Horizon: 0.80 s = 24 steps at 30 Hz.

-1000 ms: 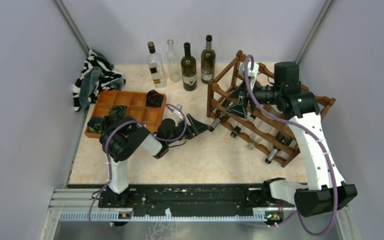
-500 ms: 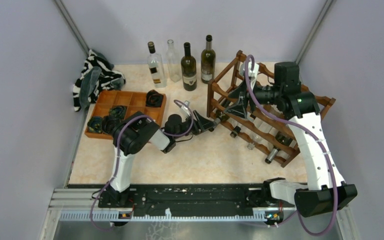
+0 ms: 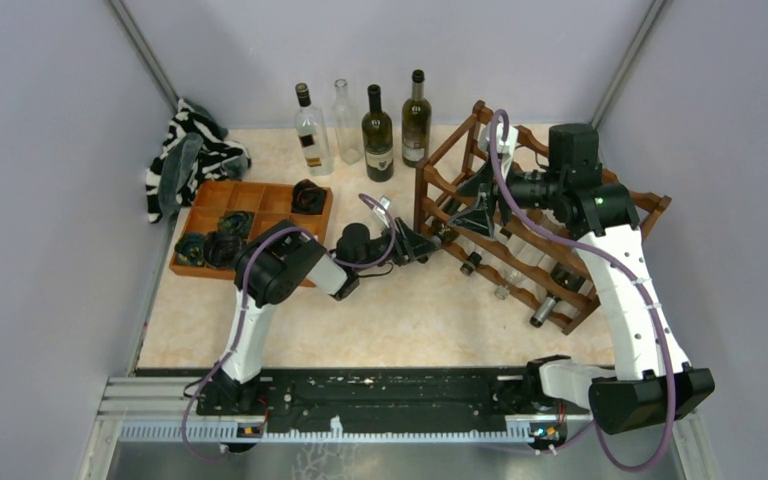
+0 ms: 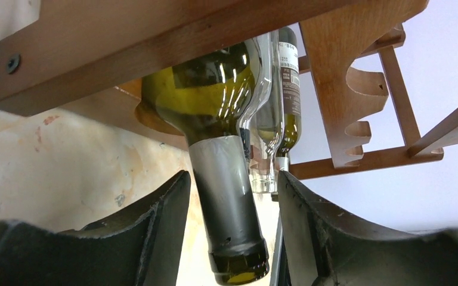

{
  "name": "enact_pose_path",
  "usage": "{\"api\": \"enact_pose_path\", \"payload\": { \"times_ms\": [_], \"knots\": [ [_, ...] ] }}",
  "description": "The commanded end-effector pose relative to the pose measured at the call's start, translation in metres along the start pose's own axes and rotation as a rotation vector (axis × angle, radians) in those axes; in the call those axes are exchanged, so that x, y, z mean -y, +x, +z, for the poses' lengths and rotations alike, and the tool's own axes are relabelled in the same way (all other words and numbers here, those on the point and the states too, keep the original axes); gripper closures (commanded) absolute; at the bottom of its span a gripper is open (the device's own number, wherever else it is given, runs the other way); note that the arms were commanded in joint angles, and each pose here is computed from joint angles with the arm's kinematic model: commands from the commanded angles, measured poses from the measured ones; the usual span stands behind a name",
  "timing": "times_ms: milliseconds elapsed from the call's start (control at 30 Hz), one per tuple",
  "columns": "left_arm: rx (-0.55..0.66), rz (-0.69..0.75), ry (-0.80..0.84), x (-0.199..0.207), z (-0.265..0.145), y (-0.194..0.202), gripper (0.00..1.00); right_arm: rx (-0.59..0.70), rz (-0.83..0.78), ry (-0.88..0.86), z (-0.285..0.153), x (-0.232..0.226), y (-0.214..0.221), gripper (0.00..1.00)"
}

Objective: Put the wine bottle on the wine rack
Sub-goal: Adjust the wine bottle in the wine rack.

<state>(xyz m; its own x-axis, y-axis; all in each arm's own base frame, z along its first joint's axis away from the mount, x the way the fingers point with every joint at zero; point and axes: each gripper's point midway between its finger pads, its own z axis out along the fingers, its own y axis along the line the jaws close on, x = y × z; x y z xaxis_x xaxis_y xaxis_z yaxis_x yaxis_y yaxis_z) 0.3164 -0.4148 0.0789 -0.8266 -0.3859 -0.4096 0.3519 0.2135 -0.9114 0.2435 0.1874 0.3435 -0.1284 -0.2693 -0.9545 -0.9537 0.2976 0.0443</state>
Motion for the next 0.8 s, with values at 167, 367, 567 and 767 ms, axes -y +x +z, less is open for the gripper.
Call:
{"api": "enact_pose_path", "payload": {
  "times_ms": [167, 367, 567, 767],
  "knots": [
    [-0.062, 0.035, 0.061, 0.002, 0.018, 0.004, 0.42, 0.040, -0.064, 0.006, -0.007, -0.006, -0.013, 0.35],
    [-0.078, 0.036, 0.064, 0.000, 0.019, 0.004, 0.49, 0.037, -0.066, 0.007, -0.006, -0.006, -0.012, 0.35],
    [-0.094, 0.055, 0.075, -0.002, 0.022, 0.004, 0.63, 0.038, -0.067, 0.007, -0.007, -0.006, -0.013, 0.35],
    [-0.101, 0.099, 0.129, 0.004, 0.021, 0.005, 0.97, 0.036, -0.065, 0.008, -0.007, -0.006, -0.012, 0.35]
  ]
}}
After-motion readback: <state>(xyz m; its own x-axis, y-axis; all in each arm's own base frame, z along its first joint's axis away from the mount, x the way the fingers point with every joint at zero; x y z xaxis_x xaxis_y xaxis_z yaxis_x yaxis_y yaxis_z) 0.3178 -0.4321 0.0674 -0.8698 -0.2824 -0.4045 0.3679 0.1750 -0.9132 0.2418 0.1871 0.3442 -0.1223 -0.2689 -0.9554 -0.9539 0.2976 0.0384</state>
